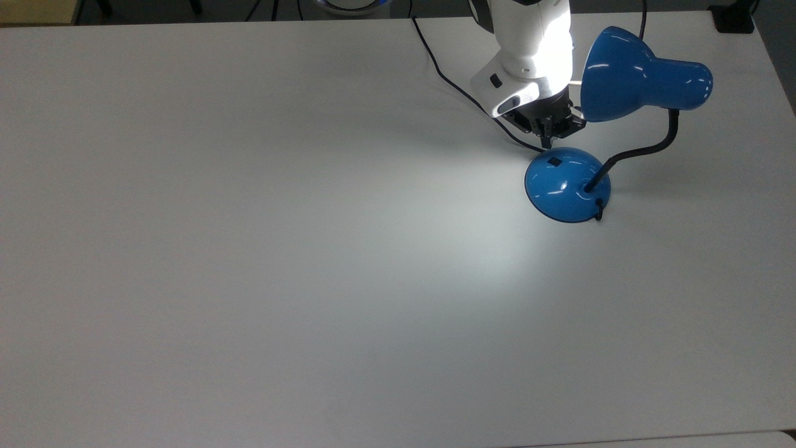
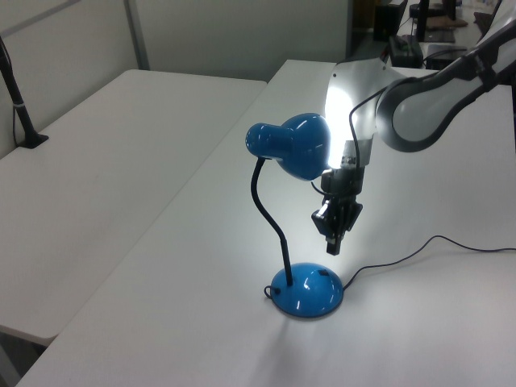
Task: Turn off the lamp
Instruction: 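Lower the gripper onto the switch on the blue lamp base, then press the switch on the lamp base with the gripper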
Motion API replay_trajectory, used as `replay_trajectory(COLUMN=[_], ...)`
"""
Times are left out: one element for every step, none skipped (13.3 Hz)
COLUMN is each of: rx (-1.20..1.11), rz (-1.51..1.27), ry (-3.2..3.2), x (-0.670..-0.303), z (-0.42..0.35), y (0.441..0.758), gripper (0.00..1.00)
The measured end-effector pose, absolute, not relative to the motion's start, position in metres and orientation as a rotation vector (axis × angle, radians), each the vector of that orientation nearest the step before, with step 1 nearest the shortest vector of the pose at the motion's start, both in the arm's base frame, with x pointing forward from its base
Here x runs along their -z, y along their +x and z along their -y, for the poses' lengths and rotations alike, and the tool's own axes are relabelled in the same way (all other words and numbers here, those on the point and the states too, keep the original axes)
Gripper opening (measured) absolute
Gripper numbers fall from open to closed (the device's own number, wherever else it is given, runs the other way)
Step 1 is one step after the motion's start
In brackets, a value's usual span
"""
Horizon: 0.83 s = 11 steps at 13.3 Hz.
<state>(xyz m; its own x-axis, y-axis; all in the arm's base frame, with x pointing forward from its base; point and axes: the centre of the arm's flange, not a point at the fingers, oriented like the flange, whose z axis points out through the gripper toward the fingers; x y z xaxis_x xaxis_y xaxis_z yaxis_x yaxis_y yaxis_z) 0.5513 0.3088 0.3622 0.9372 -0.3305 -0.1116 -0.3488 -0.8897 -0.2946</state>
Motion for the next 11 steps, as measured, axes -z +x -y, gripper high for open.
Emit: replay_trajectory(rx=[-0.083,-0.086,-0.092,-0.082,-0.068,-0.067,-0.070,-0.069,-0.068,-0.069,-0.070], rz=[-0.513,-0.517,-0.527,-0.540,-0.550,-0.558,-0.562,-0.566,-0.566,-0.564,-0.563], ry=[-2.778,-2.778,-2.778,-2.773,-2.766,-2.764,-2.764,-2.764,-2.763,-2.763,-2.763], x=[-0.353,-0.349,-0.346,-0.344,-0.344,-0.342,-0.338,-0.334,-0.330,-0.329,-0.329], z=[-0.314,-0.316,-0.317,-0.317,-0.317,-0.317,-0.317,-0.317,-0.319,-0.320,-0.321], y=[0.551,0.550,0.551,0.552,0.553,0.554,0.554,0.555,0.555,0.555,0.555], gripper=[0.01,0.01,0.01,0.01,0.01,0.01,0.01,0.01,0.01,0.01,0.01])
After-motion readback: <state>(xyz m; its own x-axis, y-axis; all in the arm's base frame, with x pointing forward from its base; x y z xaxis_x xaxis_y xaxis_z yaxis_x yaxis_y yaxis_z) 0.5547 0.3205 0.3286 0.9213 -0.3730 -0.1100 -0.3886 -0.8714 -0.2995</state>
